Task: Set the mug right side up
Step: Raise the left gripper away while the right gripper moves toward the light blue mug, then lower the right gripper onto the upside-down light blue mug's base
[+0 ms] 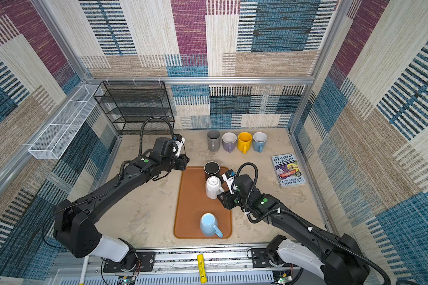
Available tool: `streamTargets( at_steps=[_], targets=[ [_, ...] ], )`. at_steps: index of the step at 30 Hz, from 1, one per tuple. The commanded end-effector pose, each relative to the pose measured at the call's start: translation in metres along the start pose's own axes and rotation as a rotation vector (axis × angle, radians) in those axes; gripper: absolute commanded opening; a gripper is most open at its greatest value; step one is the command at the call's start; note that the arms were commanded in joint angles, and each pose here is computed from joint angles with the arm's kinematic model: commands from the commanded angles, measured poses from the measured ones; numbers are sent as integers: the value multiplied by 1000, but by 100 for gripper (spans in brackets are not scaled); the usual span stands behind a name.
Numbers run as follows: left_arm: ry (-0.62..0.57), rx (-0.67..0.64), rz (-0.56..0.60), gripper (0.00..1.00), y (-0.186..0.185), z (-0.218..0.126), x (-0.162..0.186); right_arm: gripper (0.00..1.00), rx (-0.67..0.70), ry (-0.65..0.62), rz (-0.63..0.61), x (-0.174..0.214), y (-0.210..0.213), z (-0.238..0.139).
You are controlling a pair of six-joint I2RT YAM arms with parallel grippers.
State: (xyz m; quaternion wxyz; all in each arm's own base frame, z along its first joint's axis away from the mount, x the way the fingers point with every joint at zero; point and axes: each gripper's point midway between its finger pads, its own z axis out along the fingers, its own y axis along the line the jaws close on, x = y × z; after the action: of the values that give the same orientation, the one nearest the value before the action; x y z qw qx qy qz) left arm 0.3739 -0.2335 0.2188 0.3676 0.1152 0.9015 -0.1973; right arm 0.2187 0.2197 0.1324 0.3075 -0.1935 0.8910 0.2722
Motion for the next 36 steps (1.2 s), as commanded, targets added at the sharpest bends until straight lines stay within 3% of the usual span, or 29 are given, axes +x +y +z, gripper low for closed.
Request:
streamTargets(
  at_steps=[1, 10, 19, 36],
  targets=[
    [-42, 24, -3, 19, -5, -6, -9, 49, -16, 39, 22, 12, 5, -5],
    [-38, 25, -10, 19, -2, -5, -6, 50, -285, 39, 9, 27, 57, -31],
    [-40, 33, -12, 19, -3, -3, -6, 56, -366, 83, -44, 51, 85, -41],
    [-36, 38, -5, 18, -3, -4, -5, 61, -159, 238, -94, 92, 80, -14]
  ],
)
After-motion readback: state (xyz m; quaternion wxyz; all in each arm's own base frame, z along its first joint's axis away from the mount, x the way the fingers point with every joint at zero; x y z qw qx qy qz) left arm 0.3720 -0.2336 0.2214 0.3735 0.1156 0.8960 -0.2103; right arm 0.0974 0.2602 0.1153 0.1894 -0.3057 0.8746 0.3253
